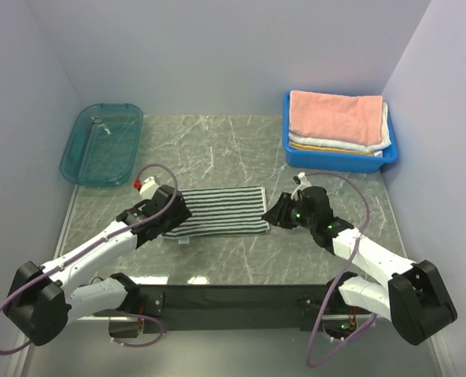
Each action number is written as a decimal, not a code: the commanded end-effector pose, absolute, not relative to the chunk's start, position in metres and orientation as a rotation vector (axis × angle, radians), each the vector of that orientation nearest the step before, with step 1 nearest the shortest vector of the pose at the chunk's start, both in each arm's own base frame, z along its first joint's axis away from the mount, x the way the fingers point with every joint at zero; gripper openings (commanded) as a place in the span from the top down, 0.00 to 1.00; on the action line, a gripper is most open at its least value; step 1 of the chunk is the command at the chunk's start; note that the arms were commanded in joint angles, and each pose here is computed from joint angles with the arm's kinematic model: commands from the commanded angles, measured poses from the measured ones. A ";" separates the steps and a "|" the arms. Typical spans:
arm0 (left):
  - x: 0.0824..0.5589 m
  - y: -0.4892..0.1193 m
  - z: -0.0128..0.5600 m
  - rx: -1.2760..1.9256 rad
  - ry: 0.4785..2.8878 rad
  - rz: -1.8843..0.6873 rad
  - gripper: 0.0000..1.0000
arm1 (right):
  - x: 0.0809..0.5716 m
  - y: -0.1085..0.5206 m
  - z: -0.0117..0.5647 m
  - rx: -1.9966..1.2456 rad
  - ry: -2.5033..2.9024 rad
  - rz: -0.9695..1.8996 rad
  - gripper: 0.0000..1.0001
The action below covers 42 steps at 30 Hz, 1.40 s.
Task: Fold and stack the towels
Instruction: Neatly place the folded towel into the bin
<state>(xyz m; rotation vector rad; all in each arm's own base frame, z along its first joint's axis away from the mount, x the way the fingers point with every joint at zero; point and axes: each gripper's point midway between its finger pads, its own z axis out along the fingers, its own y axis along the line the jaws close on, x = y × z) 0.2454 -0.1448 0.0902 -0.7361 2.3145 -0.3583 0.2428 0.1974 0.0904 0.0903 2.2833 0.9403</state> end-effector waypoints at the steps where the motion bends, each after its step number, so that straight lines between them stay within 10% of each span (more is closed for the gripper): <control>1: 0.257 -0.126 0.100 -0.756 2.274 -0.280 0.35 | 0.248 0.216 0.112 0.042 2.225 1.059 0.65; 20: 0.246 -0.071 0.029 -0.956 2.335 -0.135 0.43 | 0.258 0.196 0.070 0.143 2.314 0.933 0.66; 30: 0.274 -0.076 0.118 -0.789 2.225 -0.197 0.20 | 0.322 0.224 0.131 0.057 2.193 0.953 0.66; 36: 0.281 -0.102 0.135 -0.629 2.235 -0.267 0.00 | 0.366 0.233 0.103 0.132 2.223 0.905 0.65; 42: 0.282 -0.153 0.141 -0.397 2.284 -0.323 0.01 | 0.381 0.222 0.050 0.244 2.308 0.858 0.64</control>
